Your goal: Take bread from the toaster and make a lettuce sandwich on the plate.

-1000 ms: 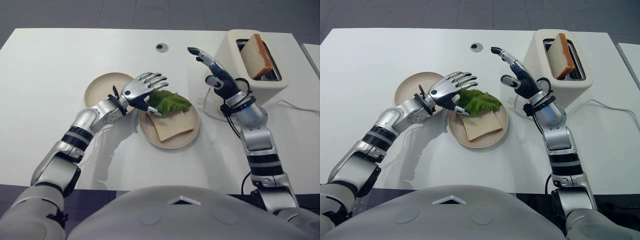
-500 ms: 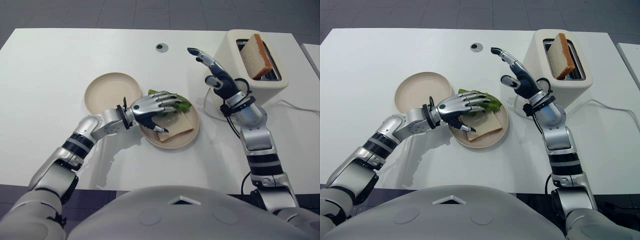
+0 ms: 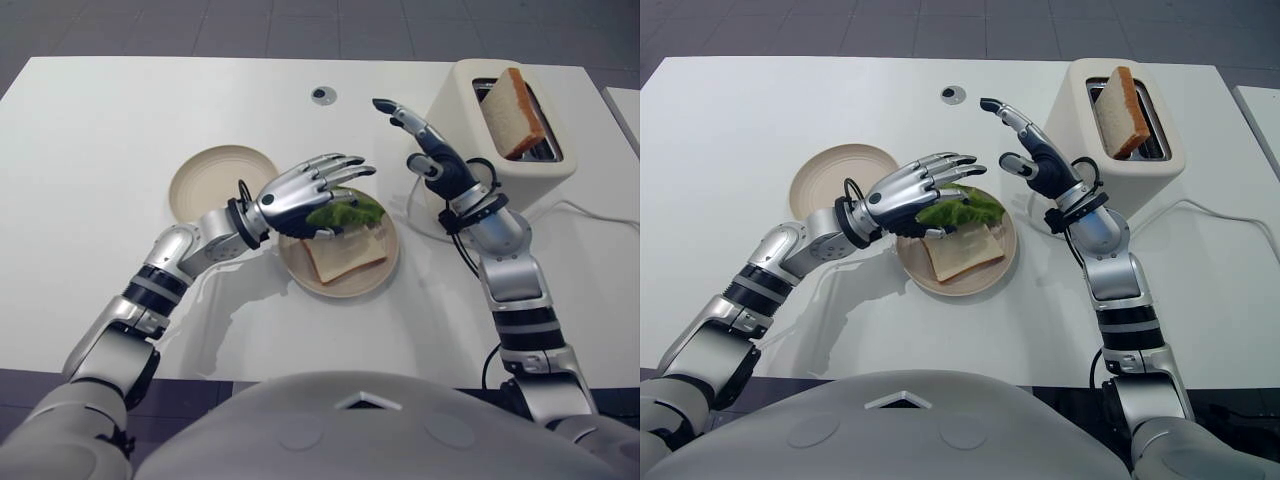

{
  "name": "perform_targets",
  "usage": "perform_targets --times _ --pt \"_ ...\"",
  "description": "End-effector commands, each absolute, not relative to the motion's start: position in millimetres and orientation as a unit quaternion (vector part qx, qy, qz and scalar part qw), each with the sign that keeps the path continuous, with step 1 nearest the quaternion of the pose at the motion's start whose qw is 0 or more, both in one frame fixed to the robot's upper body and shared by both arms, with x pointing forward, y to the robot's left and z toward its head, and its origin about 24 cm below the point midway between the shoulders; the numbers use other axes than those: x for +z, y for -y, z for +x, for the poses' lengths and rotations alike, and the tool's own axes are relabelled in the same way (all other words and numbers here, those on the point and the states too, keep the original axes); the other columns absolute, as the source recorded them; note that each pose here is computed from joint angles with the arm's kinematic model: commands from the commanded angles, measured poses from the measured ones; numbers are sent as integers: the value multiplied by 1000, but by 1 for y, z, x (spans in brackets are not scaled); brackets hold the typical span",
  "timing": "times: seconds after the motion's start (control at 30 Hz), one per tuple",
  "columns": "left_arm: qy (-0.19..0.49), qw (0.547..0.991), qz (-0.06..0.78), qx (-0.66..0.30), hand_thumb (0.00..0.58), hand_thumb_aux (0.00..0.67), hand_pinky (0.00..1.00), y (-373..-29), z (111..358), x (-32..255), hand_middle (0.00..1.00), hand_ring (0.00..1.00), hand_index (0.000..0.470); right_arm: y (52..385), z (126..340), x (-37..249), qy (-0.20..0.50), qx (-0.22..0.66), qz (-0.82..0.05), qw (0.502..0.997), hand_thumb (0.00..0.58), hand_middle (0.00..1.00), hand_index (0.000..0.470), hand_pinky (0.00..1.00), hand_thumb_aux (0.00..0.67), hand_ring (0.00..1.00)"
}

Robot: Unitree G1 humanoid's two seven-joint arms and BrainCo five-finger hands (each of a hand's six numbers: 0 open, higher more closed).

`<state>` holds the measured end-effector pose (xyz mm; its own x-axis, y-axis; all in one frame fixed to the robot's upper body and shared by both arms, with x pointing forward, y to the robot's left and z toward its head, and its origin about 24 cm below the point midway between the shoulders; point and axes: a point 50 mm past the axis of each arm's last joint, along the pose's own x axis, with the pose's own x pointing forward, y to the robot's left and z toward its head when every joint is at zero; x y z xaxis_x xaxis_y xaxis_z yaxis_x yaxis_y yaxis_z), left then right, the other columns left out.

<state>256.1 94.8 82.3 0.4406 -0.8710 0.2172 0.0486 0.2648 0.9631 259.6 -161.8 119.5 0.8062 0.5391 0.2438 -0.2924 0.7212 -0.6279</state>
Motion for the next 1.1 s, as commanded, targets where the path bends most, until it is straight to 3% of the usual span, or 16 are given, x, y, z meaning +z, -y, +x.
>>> perform_targets --times 0.03,0.3,0.33,0.37,0.4,0.47,0.5,0.53,1.1 --pt "377 682 534 -327 0 0 0 -101 267 72 0 0 0 160 260 115 203 236 -296 903 0 0 0 0 0 0" --pt "341 669 573 -328 0 0 0 -105 279 49 0 0 0 160 260 115 202 237 -297 903 0 0 0 0 0 0" --pt "340 668 574 -329 187 118 0 -105 279 47 0 0 83 160 260 114 201 237 -297 903 0 0 0 0 0 0" --pt "339 669 573 -330 244 160 0 -104 280 46 0 0 112 160 260 114 201 237 -297 903 0 0 0 0 0 0" --pt "340 670 571 -332 403 300 0 -103 279 45 0 0 210 160 260 114 200 237 -298 903 0 0 0 0 0 0" --pt "341 670 567 -336 514 444 0 -102 278 44 0 0 311 160 260 114 200 238 -298 903 0 0 0 0 0 0" --pt "343 669 567 -338 570 583 0 -101 278 43 0 0 409 160 260 114 200 237 -299 903 0 0 0 0 0 0" --pt "344 668 566 -339 580 670 0 -100 278 43 0 0 470 161 260 114 199 237 -299 902 0 0 0 0 0 0" --pt "379 701 486 -359 580 670 0 -94 269 61 0 0 470 161 262 116 202 236 -300 902 0 0 0 0 0 0"
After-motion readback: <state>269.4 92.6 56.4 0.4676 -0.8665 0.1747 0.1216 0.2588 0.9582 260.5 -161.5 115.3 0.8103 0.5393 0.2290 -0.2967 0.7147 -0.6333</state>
